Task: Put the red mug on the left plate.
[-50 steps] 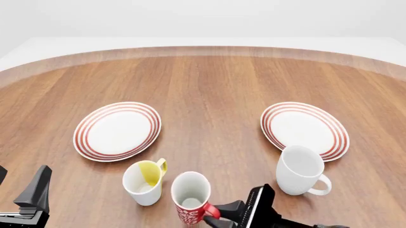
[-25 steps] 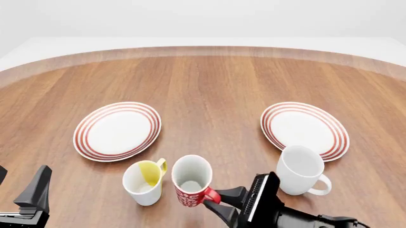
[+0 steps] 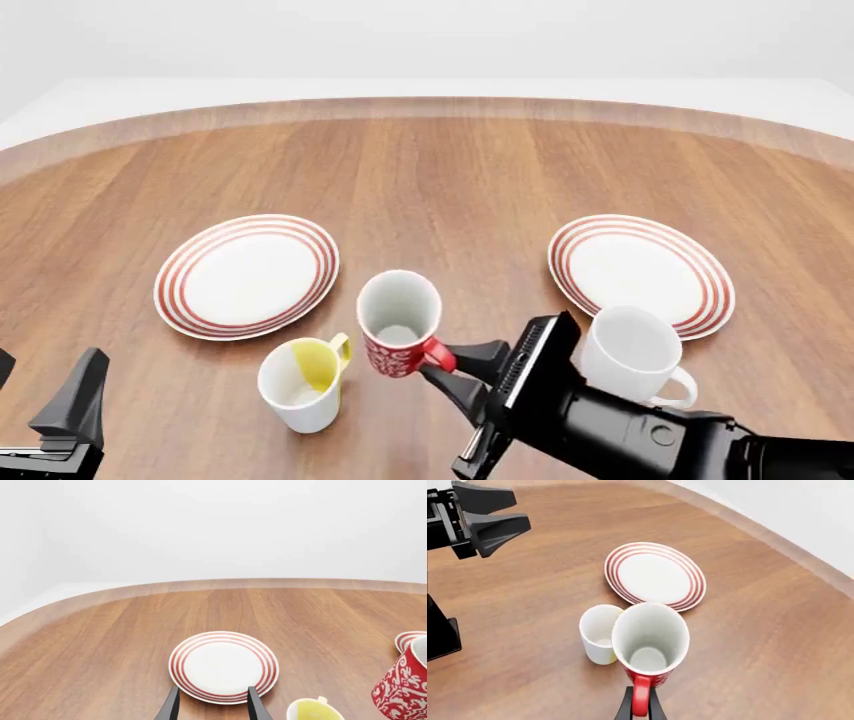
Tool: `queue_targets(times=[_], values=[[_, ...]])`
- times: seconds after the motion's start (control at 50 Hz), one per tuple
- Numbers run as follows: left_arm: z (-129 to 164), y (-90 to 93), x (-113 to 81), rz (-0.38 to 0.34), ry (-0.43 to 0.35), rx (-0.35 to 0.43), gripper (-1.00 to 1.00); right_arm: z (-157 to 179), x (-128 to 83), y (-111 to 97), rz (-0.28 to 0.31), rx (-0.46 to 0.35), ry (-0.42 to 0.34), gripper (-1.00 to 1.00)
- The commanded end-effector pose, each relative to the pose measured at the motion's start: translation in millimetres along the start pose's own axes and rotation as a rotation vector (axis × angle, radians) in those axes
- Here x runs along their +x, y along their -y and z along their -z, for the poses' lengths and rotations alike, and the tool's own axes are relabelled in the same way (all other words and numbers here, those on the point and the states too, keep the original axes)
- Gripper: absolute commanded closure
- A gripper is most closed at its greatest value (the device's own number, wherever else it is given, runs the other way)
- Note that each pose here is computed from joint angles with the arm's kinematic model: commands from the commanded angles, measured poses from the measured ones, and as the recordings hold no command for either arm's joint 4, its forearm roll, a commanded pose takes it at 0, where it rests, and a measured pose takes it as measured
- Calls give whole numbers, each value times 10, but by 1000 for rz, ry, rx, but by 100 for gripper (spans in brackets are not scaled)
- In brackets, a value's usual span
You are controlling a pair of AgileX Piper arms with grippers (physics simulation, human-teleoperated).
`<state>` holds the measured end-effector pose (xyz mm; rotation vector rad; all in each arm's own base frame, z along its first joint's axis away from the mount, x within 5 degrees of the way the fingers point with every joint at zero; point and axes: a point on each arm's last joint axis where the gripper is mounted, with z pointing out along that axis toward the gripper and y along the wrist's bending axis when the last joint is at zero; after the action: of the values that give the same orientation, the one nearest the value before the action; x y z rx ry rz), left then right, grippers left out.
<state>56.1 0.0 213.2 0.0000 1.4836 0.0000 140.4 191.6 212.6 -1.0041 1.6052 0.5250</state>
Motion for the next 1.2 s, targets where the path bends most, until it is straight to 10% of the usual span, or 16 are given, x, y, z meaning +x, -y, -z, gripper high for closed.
queue_targets(times=[0.02, 1.2], values=[[0, 0, 0, 0, 0, 0, -100, -107, -188, 191, 16, 67, 32, 100], [0, 0, 0, 0, 0, 0, -100, -786, -810, 337, 131, 71, 56, 100]])
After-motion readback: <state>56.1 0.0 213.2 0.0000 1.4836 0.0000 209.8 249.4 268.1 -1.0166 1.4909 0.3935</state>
